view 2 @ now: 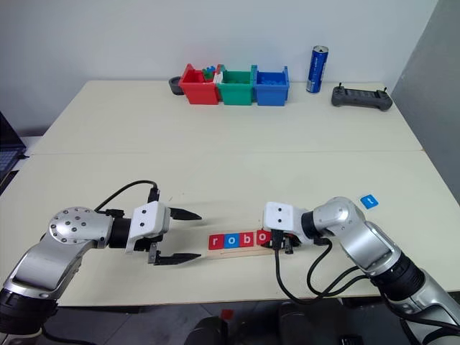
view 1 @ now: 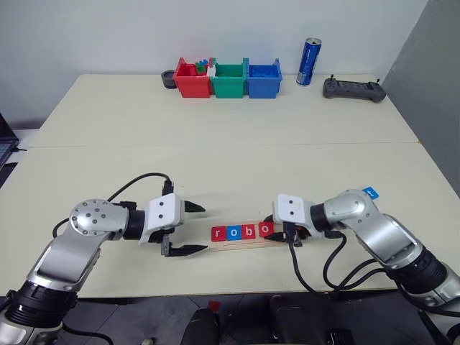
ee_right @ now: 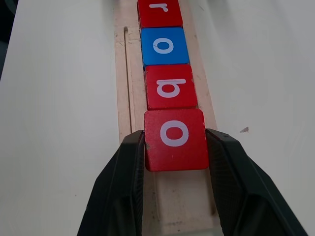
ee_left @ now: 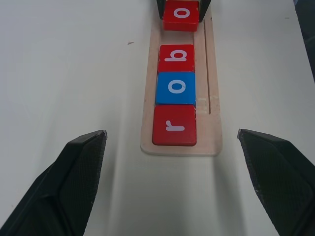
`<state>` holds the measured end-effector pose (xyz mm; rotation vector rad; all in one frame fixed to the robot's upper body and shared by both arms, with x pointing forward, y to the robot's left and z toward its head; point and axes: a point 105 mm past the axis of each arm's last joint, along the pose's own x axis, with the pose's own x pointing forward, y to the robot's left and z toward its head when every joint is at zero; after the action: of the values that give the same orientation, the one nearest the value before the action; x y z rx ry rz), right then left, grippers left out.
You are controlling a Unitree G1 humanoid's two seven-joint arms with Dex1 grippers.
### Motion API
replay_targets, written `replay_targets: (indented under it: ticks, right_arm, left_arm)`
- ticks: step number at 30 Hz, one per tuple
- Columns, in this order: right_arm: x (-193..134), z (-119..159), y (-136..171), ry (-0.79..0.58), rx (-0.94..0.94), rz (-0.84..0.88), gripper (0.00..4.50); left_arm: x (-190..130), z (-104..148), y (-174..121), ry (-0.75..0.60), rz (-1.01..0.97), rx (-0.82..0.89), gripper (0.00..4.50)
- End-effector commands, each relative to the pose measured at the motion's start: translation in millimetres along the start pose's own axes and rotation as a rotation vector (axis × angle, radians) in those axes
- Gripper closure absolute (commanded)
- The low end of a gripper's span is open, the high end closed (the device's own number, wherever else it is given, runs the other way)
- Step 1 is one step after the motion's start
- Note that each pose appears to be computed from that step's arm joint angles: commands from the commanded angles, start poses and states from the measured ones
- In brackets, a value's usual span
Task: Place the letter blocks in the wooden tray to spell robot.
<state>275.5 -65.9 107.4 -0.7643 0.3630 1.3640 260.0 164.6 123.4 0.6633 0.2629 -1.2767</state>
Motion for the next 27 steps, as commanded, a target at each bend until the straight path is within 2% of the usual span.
replay_targets:
  ticks: [1,4,9,12,13,17,22,25,27]
  right_arm:
    - [-1.0,9.7,-3.4,-0.014,-0.055,-0.008,3.06]
    - [0.6,9.9,-3.9,-0.014,-0.061,-0.008,3.06]
    - [2.1,12.8,-5.2,-0.023,-0.068,-0.012,1.43]
    - [-0.4,17.2,-7.6,-0.038,-0.067,-0.024,0.25]
    - [-2.6,19.1,-8.3,-0.045,-0.065,-0.029,0.02]
    - [-12.4,20.8,-7.4,-0.054,-0.05,-0.045,0.02]
    - [-21.8,5.5,-2.9,0.001,-0.043,-0.058,0.02]
    - [-22.8,1.9,-2.2,0.013,-0.04,-0.063,0.59]
    - [-21.5,-3.7,-2.9,0.034,-0.043,-0.069,1.28]
  left_arm:
    - [-3.9,-1.6,1.4,-0.007,0.024,0.017,0.0]
    - [-4.3,-5.2,0.1,-0.007,0.024,0.015,0.0]
    - [-4.3,-8.0,-1.5,-0.008,0.024,0.016,0.0]
    - [-4.4,-7.9,-1.2,-0.007,0.023,0.017,0.0]
    - [-4.5,-7.7,-1.0,-0.007,0.024,0.017,0.0]
    - [-6.2,-9.9,0.1,-0.003,0.026,0.015,0.0]
    - [-7.3,-11.7,0.2,-0.002,0.027,0.014,0.0]
    - [-6.7,-12.0,0.3,-0.003,0.028,0.016,0.0]
    - [-5.1,-10.9,0.5,-0.007,0.026,0.02,0.0]
